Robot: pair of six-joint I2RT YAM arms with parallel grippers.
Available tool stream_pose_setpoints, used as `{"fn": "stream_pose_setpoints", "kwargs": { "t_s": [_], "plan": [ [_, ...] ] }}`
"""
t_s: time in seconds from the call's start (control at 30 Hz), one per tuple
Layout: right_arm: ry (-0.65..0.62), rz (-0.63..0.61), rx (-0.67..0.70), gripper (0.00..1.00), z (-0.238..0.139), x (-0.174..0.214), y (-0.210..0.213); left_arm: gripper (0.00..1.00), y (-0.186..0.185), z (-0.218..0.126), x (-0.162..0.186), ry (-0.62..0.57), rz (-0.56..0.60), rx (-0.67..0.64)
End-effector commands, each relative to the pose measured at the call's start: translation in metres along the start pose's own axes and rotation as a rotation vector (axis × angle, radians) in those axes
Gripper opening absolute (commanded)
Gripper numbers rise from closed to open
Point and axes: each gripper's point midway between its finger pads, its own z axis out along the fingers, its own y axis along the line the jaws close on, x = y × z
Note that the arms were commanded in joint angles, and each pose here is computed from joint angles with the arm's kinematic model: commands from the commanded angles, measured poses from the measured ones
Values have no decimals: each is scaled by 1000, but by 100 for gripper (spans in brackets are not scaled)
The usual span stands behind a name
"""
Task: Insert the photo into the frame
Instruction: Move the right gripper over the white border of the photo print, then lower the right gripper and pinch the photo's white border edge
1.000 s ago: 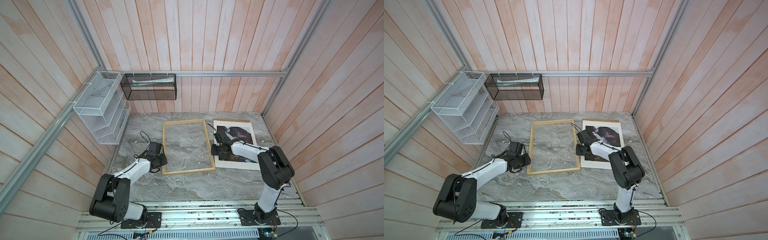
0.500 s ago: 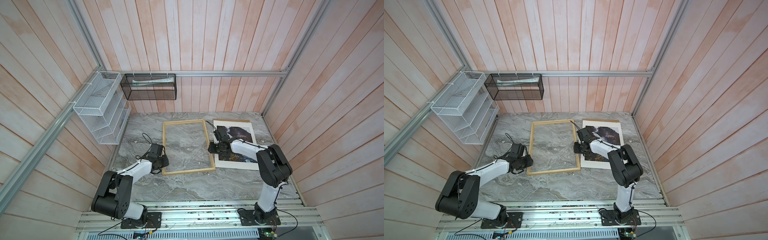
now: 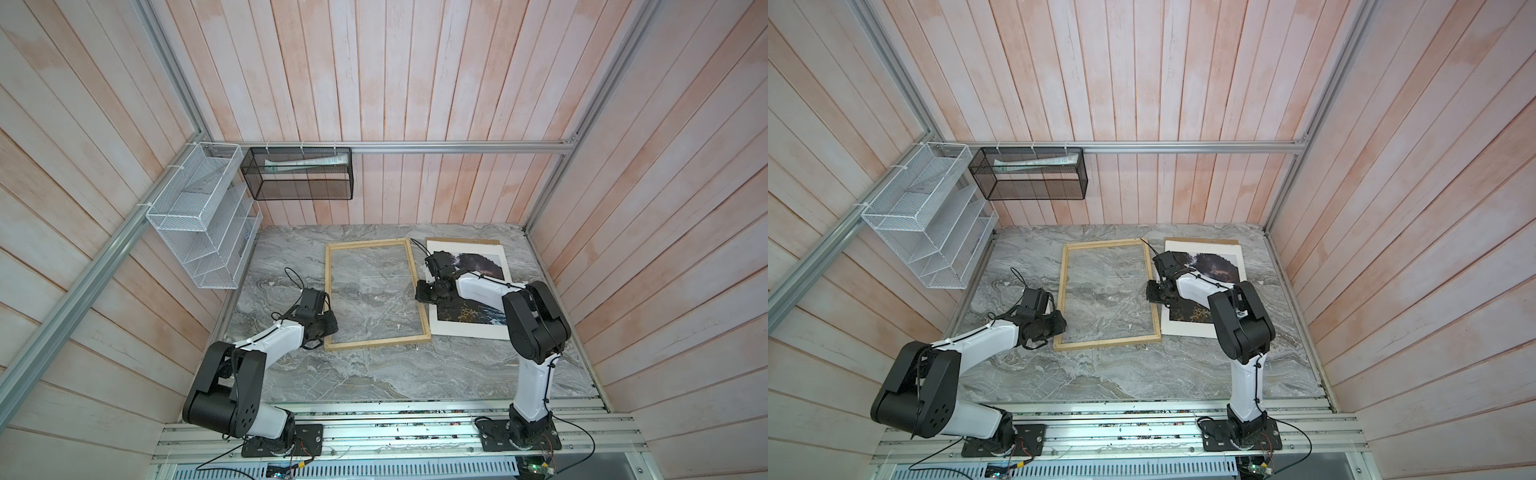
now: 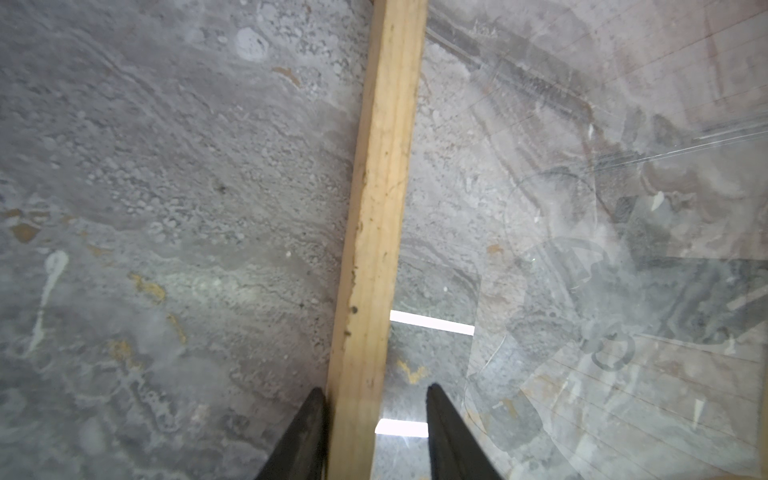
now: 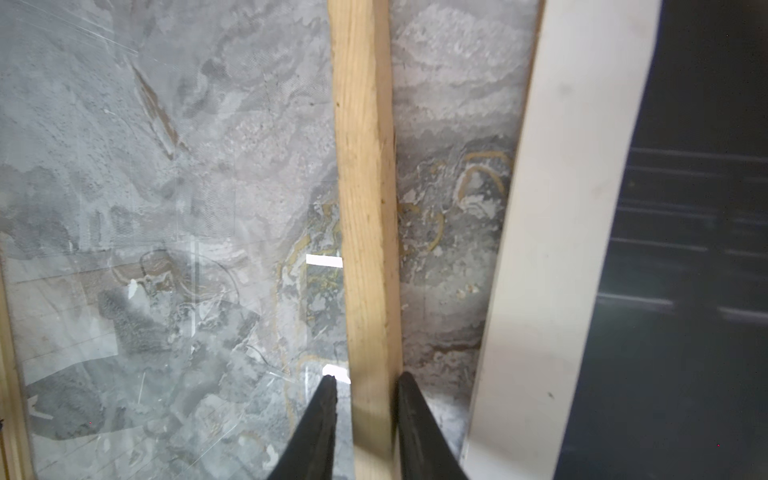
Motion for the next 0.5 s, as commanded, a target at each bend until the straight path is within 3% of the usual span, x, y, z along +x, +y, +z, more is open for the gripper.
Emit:
{"fn": "stream_pose_setpoints", "kwargs": {
  "t_s": [0.0, 0.27, 0.47],
  "plan": [
    [38, 8, -123, 26, 5, 1, 28, 41, -13, 2, -4, -13, 14, 58],
    [38, 16, -201, 27, -1, -2, 39, 44, -8, -7, -21, -64, 28, -6],
    [-35, 19, -186, 40, -30, -11, 21, 45, -13, -23, -37, -116, 20, -8]
  ]
}}
